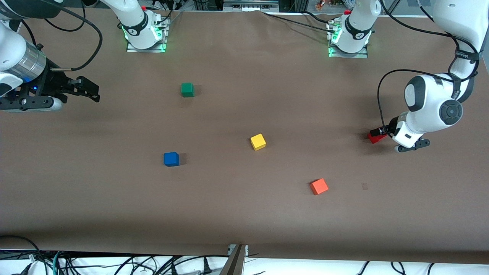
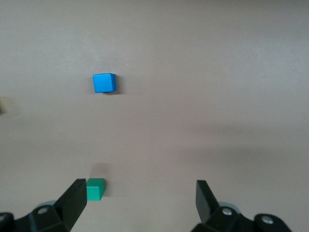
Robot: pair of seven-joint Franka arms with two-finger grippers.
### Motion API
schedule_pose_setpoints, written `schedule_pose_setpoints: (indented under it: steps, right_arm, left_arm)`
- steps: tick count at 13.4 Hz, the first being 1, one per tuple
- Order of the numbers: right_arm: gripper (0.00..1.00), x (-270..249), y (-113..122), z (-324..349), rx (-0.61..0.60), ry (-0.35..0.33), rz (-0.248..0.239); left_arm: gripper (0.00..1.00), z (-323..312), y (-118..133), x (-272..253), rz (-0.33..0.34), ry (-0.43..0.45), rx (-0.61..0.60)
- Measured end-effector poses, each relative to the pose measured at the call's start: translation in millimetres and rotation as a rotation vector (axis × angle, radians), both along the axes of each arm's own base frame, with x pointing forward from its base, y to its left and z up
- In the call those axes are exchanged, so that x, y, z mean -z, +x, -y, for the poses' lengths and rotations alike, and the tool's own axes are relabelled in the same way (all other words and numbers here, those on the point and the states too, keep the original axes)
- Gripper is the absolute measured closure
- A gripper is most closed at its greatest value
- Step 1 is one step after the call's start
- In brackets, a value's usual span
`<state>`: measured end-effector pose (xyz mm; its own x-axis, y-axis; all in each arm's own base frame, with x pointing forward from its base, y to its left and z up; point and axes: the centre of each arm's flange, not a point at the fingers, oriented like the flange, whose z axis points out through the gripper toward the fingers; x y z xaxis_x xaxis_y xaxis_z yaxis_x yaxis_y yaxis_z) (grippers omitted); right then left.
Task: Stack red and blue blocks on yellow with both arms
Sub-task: 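Reach the left gripper down over the red cube, then close the left gripper on the red cube and lift it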
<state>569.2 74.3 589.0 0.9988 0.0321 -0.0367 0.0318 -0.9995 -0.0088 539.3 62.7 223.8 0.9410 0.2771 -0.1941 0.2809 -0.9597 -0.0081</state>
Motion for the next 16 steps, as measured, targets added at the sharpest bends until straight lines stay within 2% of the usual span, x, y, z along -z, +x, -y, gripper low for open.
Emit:
schedule_pose_setpoints:
  steps: [5, 14, 16]
  right_arm:
    - [0.0, 0, 0, 1, 0.001, 0.0, 0.0]
    - [0.0, -1, 1, 1, 0.002, 0.001, 0.008]
    - [0.0, -1, 1, 1, 0.002, 0.001, 0.008]
  left_arm:
    - [0.0, -5, -6, 10, 0.058, 0.017, -0.071]
    - [0.0, -7, -10, 21, 0.096, 0.029, -0.137]
    - [0.04, -11, -11, 26, 0.095, 0.029, -0.146]
